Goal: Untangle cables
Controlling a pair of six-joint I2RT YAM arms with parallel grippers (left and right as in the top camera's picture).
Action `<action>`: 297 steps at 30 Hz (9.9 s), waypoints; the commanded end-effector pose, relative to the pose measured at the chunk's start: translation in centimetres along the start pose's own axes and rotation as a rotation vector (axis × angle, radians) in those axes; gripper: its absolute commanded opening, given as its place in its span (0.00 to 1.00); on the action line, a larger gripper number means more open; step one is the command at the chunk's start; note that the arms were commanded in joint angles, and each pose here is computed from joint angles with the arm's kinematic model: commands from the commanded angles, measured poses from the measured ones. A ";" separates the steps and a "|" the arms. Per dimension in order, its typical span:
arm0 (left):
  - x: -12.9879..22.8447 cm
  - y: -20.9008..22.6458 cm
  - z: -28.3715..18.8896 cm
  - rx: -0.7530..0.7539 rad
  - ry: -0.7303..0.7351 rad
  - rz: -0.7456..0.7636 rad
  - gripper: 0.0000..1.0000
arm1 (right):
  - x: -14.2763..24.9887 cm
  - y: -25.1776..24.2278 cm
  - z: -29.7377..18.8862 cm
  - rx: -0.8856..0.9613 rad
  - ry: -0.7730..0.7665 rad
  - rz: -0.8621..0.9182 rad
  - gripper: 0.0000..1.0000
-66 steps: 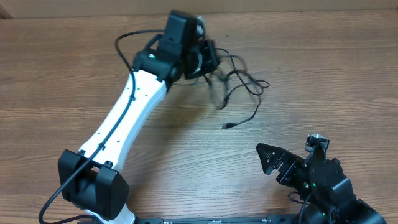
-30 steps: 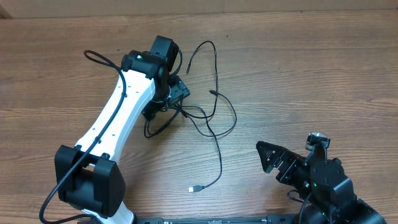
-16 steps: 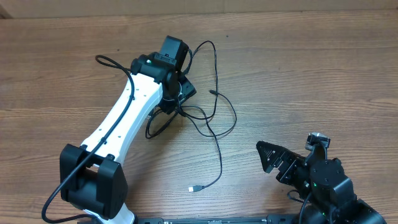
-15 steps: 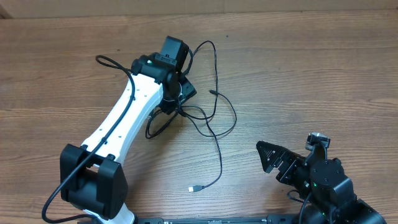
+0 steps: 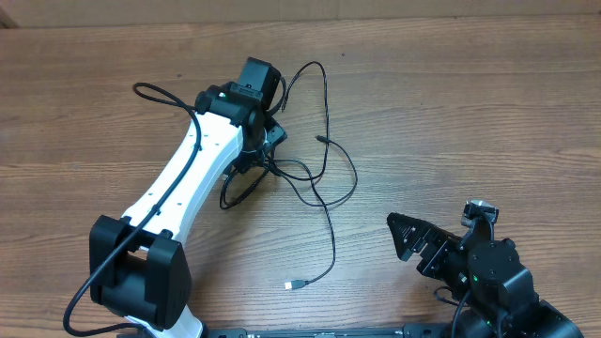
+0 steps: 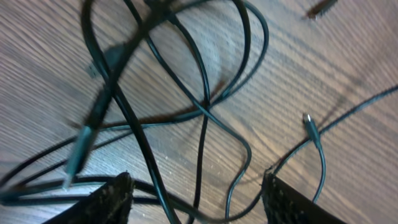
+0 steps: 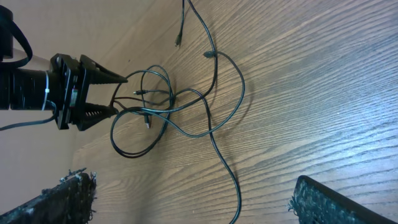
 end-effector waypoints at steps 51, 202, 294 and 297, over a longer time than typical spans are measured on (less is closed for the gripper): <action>-1.9 -4.0 -11.8 0.427 0.243 0.418 0.04 | 1.0 3.6 15.3 -0.132 0.301 0.001 1.00; -4.1 0.3 -26.6 1.144 -0.287 0.949 0.04 | -0.4 0.4 28.1 -0.097 0.143 0.459 0.41; 0.4 -6.8 9.4 0.300 0.712 0.729 0.05 | 1.4 0.8 23.0 -0.030 0.429 0.021 1.00; 0.7 -7.0 9.2 0.330 0.731 0.721 0.10 | 1.4 0.8 22.9 -0.029 0.429 0.021 1.00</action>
Point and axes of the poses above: each gripper's point midway between its finger pads, its own z axis out along the fingers, its own y axis along the line the jaws close on, x = y × z, the point moved 10 cm from there along -z, back along the fingers, and after that the axes turned 6 degrees about z, right-handed, at the moved point
